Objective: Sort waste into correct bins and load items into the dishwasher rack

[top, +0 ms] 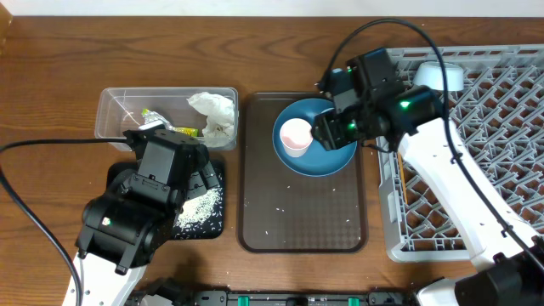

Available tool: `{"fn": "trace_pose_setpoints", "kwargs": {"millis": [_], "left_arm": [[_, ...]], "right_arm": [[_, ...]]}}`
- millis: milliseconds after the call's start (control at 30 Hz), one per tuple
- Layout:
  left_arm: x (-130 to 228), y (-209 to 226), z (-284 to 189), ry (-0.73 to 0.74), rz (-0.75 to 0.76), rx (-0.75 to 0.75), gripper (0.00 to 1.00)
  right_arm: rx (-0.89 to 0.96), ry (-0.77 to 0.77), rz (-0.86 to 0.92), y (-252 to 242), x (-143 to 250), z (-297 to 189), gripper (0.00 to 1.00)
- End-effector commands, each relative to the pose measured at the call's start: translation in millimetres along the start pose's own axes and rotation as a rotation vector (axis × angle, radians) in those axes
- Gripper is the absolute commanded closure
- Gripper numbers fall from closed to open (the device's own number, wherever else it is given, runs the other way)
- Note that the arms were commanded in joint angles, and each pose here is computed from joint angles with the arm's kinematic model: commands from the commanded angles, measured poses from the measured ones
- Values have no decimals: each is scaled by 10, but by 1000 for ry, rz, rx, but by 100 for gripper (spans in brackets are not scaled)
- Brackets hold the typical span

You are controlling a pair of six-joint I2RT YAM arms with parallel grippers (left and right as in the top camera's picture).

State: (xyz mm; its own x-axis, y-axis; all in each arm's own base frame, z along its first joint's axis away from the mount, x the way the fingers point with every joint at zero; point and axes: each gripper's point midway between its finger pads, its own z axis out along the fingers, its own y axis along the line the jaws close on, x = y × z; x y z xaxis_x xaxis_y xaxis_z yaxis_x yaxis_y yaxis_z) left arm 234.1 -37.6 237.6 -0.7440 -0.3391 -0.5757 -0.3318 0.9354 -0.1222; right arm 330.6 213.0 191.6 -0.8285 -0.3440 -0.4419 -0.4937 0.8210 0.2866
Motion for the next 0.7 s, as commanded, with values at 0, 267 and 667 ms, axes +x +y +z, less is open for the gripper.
{"fn": "trace_pose_setpoints", "kwargs": {"millis": [0, 267, 667], "left_arm": [[-52, 18, -42, -20, -18, -3, 2], [-109, -34, -44, -41, -74, 20, 2], [50, -689, 510, 199, -381, 126, 2]], "right_arm": [[-13, 5, -35, 176, 14, 39, 47], [56, 22, 77, -49, 62, 2, 48], [125, 69, 219, -663, 247, -195, 48]]}}
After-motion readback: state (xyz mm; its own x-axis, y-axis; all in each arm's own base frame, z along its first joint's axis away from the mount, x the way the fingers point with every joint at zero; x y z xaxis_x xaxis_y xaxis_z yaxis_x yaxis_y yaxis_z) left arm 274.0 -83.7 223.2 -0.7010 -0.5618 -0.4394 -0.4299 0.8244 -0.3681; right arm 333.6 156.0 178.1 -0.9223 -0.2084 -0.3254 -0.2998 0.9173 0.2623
